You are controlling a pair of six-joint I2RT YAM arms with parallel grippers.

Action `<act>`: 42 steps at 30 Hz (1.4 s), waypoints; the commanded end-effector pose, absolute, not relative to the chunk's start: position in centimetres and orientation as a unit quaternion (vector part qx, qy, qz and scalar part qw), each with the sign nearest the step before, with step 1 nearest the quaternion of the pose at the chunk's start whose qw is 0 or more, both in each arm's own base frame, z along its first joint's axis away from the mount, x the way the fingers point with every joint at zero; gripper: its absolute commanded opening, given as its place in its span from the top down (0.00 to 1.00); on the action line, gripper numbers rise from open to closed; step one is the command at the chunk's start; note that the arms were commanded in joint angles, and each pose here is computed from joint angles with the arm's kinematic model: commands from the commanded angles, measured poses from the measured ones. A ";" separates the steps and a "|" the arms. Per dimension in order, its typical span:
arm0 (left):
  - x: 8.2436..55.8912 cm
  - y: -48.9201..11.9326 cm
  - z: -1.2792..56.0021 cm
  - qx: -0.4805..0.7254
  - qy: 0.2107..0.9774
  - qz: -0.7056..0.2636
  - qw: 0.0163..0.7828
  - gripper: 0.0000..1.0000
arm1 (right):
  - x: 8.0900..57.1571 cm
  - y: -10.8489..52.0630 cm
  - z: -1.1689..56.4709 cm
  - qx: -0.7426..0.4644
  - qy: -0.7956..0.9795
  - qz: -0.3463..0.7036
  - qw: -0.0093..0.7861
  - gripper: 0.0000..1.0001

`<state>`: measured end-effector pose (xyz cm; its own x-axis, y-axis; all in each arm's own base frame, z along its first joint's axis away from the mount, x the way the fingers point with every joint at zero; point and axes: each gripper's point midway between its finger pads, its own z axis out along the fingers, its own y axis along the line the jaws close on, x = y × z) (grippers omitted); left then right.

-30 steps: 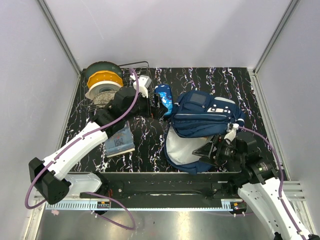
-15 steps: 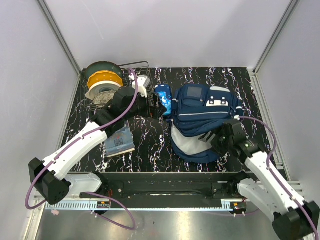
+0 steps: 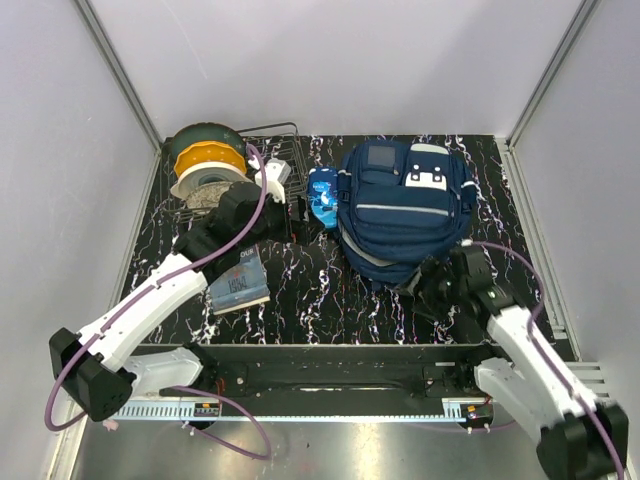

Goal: Pack the student bag
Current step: Pick up the book from the center of the board.

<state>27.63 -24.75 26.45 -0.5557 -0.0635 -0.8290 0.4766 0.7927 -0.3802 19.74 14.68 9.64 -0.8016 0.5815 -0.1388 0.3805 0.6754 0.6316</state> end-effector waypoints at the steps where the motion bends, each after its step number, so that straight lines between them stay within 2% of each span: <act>1: 28.5 -24.1 26.2 0.104 0.826 -0.295 0.468 0.01 | 14.9 13.9 10.5 0.271 0.891 0.322 0.168 0.24; 4: 29.0 -25.1 26.0 0.108 0.826 -0.310 0.457 0.01 | 14.3 14.3 11.1 0.262 0.875 0.360 0.190 0.25; 10: 29.9 -24.2 26.7 0.088 0.830 -0.283 0.473 0.01 | 17.3 16.6 19.3 0.183 0.814 0.470 0.290 0.26; 15: 31.0 -18.8 23.9 -0.001 0.857 -0.198 0.475 0.01 | 21.2 18.0 20.8 0.138 0.833 0.447 0.294 0.27; 19: 30.5 -13.7 22.2 -0.096 0.856 -0.179 0.475 0.01 | 23.3 21.0 22.6 0.090 0.833 0.448 0.312 0.27; 21: 30.3 -10.8 20.6 -0.147 0.852 -0.173 0.471 0.01 | 24.1 22.9 22.0 0.073 0.842 0.440 0.302 0.27; 26: 28.9 -6.5 20.7 -0.223 0.823 -0.183 0.490 0.01 | 25.8 28.6 19.5 0.052 0.856 0.439 0.269 0.25; 33: 27.3 1.0 15.8 -0.321 0.837 -0.135 0.422 0.01 | 26.8 37.6 16.0 -0.010 0.871 0.443 0.211 0.25; 36: 27.0 2.8 14.1 -0.367 0.828 -0.136 0.402 0.01 | 27.5 40.0 14.6 -0.015 0.877 0.438 0.199 0.25; 42: 26.3 2.9 10.1 -0.400 0.827 -0.163 0.360 0.01 | 27.5 44.9 12.9 -0.043 0.880 0.439 0.177 0.25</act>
<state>26.01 4.05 11.02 -0.4014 -0.7605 -0.5104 -0.5854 0.6416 -0.4956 26.74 41.76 12.19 -0.9459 0.0924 -0.3111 -0.1822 0.6422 0.7446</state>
